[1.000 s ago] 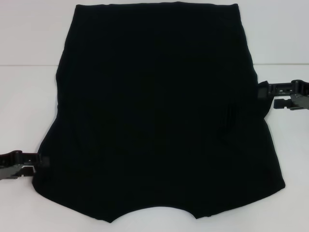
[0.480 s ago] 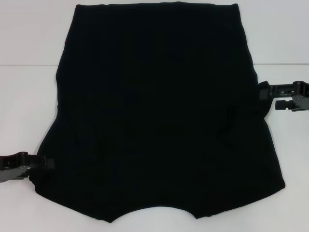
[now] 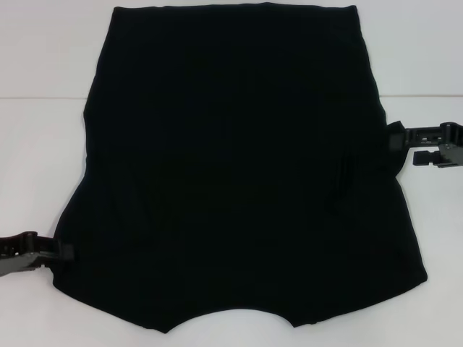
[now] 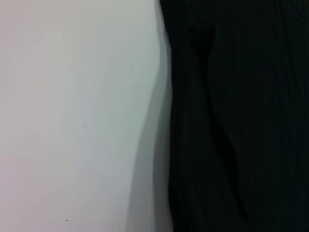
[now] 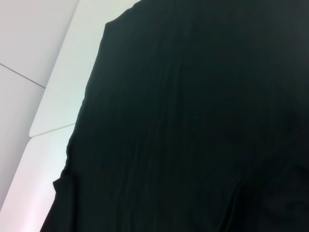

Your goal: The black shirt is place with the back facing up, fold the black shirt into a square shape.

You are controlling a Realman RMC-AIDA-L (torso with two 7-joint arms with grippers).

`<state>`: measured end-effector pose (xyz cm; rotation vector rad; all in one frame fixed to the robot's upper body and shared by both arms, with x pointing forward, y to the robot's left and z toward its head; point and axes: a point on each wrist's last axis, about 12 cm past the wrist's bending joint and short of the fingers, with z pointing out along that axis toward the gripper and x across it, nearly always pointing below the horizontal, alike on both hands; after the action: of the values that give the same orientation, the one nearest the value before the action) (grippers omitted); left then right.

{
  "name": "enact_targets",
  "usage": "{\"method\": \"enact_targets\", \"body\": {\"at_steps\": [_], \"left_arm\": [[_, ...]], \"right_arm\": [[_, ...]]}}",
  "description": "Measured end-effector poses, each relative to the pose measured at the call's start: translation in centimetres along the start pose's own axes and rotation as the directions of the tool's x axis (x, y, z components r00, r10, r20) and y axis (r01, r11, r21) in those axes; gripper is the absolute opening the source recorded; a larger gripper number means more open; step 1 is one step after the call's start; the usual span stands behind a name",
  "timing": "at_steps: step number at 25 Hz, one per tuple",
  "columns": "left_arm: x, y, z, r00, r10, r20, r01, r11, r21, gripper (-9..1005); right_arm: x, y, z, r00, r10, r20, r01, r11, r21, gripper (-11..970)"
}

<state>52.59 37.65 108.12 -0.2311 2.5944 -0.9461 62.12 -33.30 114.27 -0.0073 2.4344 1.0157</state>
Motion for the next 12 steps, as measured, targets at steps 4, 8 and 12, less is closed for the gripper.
{"method": "enact_targets", "body": {"at_steps": [4, 8, 12], "left_arm": [[-0.08, -0.09, 0.0, 1.0, 0.006, 0.0, -0.006, 1.0, 0.001, 295], [-0.18, -0.21, 0.13, 1.0, 0.013, -0.006, -0.013, 1.0, -0.001, 142], [-0.27, -0.33, 0.06, 1.0, 0.025, -0.002, -0.025, 1.0, 0.011, 31]], "right_arm": [[0.11, 0.04, 0.04, 1.0, -0.003, -0.009, 0.003, 1.0, -0.002, 851], [0.21, 0.11, -0.07, 1.0, -0.009, -0.017, 0.009, 1.0, -0.013, 851], [0.32, 0.07, -0.15, 0.999, -0.014, -0.03, 0.014, 1.0, -0.011, 851]]}}
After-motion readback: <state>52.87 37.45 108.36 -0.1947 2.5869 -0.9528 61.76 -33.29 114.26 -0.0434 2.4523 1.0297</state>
